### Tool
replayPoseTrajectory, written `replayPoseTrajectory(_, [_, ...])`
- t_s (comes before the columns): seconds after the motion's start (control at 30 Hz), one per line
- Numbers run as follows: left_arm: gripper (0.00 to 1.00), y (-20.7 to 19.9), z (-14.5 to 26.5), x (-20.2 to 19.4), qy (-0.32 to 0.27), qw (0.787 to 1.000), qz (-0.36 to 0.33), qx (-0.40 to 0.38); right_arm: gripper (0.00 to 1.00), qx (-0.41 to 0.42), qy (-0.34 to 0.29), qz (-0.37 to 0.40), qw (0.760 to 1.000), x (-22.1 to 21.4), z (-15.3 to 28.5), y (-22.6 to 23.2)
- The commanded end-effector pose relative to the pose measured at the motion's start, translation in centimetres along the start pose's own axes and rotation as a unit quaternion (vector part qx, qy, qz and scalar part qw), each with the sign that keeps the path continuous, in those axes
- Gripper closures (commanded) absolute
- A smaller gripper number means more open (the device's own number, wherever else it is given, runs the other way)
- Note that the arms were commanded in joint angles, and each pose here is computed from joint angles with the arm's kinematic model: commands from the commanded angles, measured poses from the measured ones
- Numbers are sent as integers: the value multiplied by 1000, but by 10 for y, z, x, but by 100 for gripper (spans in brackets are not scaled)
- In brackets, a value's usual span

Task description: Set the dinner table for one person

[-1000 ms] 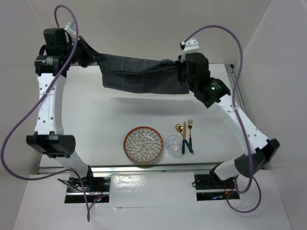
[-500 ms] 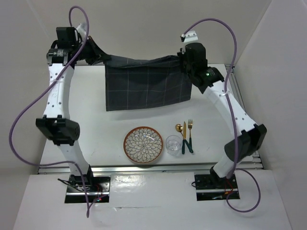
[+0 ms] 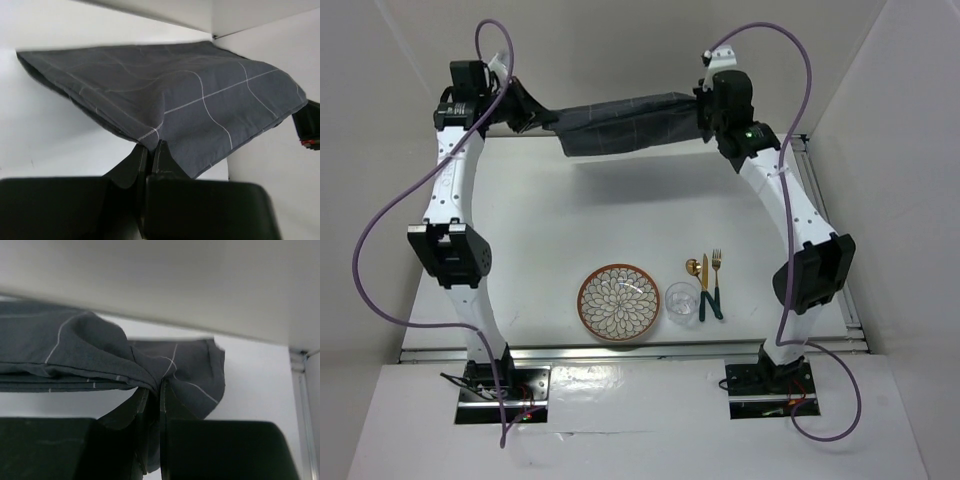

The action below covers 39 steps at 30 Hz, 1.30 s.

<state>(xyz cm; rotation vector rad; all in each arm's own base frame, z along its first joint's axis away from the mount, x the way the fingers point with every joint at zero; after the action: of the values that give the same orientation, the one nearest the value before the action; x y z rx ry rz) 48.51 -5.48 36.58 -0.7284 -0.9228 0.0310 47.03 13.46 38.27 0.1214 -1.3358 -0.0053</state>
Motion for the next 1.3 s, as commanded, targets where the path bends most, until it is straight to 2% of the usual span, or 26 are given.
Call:
replayPoseTrajectory(0.0, [100,9,5,-20,12,1000,-3,-5,100,10,20,-14,1000,-31,4,-3])
replayPoseTrajectory(0.07, [100,14,9,-41,30,1000,2,2,100,22,34,-24,999,-50,16,-4])
replayPoseTrajectory(0.1, [100,32,2,-72,68,997,29,19,100,26,82,-20,996,-93,18,-3])
replayPoseTrajectory(0.13, [100,38,3,-86,83,996,27,23,100,30,94,-22,995,-104,27,1])
replayPoseTrajectory(0.17, [88,44,3,-99,97,994,29,32,94,37,117,-26,992,-120,32,0])
replayPoseTrajectory(0.2, [75,53,9,-124,122,990,44,58,81,43,161,-22,986,-155,40,3])
replayPoseTrajectory(0.23, [56,61,14,-133,128,988,47,73,63,46,181,-29,982,-170,47,5])
replayPoseTrajectory(0.27, [36,63,18,-143,137,986,47,85,36,59,199,-21,978,-179,60,11])
replayPoseTrajectory(0.3, [7,66,26,-150,142,984,55,95,26,46,226,-19,973,-202,69,8])
replayPoseTrajectory(0.33, [0,67,28,-154,151,983,45,95,17,42,225,-29,973,-202,79,8])
replayPoseTrajectory(0.43, [0,64,40,-155,166,978,44,122,6,45,238,-45,969,-206,95,6])
replayPoseTrajectory(0.53, [3,70,42,-150,150,976,34,157,2,53,228,-54,971,-202,98,8])
replayPoseTrajectory(0.6, [35,73,31,-151,156,972,32,172,8,42,243,-64,967,-206,84,6])
replayPoseTrajectory(0.63, [53,75,24,-145,148,971,20,185,14,51,239,-73,967,-194,75,13])
replayPoseTrajectory(0.67, [95,73,15,-147,157,969,21,188,34,37,269,-81,959,-208,58,12])
replayPoseTrajectory(0.7, [100,84,-1,-156,180,963,37,197,49,25,280,-88,956,-210,48,9])
replayPoseTrajectory(0.73, [100,86,-11,-159,188,961,42,196,65,14,305,-89,948,-217,44,10])
replayPoseTrajectory(0.77, [100,86,-20,-157,188,961,40,198,78,4,300,-110,948,-206,31,10])
replayPoseTrajectory(0.8, [100,85,-31,-167,202,957,46,201,99,-24,326,-115,938,-226,15,2])
replayPoseTrajectory(0.97, [100,104,-65,-207,246,943,65,216,100,-56,371,-155,914,-252,-6,-13])
replayPoseTrajectory(1.1, [100,125,-76,-234,269,928,71,247,100,-54,389,-172,903,-275,-9,-20])
replayPoseTrajectory(1.27, [100,138,-74,-249,287,914,72,279,100,-56,423,-181,886,-307,-1,-21])
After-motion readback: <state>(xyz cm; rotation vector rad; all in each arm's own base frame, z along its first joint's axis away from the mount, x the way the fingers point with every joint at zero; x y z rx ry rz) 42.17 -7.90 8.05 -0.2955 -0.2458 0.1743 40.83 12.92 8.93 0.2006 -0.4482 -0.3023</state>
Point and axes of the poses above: each gripper's point midway between its finger pads, its own z axis back along the fingers, its own y axis along the line the jaws close on, x = y × z, the point moved 6 cm from there along z, back along the fingers, and after that the axes turned 11 degrees about -z, right-handed, at the moved point
